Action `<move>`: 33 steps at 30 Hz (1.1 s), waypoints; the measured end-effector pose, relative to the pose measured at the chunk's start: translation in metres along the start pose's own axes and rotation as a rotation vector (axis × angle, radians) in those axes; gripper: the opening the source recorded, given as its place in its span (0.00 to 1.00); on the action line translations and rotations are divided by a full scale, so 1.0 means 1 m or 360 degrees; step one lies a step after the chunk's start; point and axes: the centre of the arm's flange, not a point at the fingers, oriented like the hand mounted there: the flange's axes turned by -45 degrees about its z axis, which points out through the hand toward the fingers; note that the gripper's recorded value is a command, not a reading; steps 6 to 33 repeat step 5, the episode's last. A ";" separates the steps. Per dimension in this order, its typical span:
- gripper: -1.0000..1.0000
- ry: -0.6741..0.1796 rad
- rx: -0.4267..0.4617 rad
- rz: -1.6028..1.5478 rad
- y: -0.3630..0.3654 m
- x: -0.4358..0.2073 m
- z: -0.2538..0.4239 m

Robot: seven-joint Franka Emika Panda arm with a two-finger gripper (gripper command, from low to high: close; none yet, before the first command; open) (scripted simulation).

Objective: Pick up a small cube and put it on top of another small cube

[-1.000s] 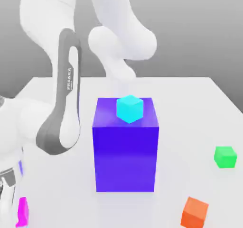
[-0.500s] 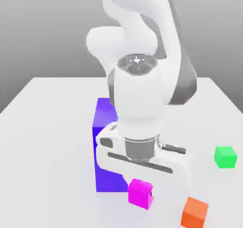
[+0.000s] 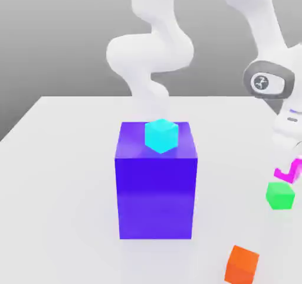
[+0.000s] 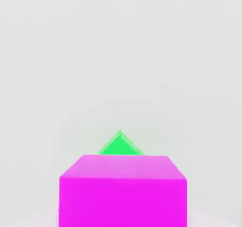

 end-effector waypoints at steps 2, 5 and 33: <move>0.00 -0.0006 -0.0002 -0.0004 0.000 -0.002 0.015; 1.00 -0.0009 -0.0003 -0.0006 -0.001 -0.003 0.021; 1.00 -0.0009 -0.0003 -0.0006 -0.001 -0.003 0.021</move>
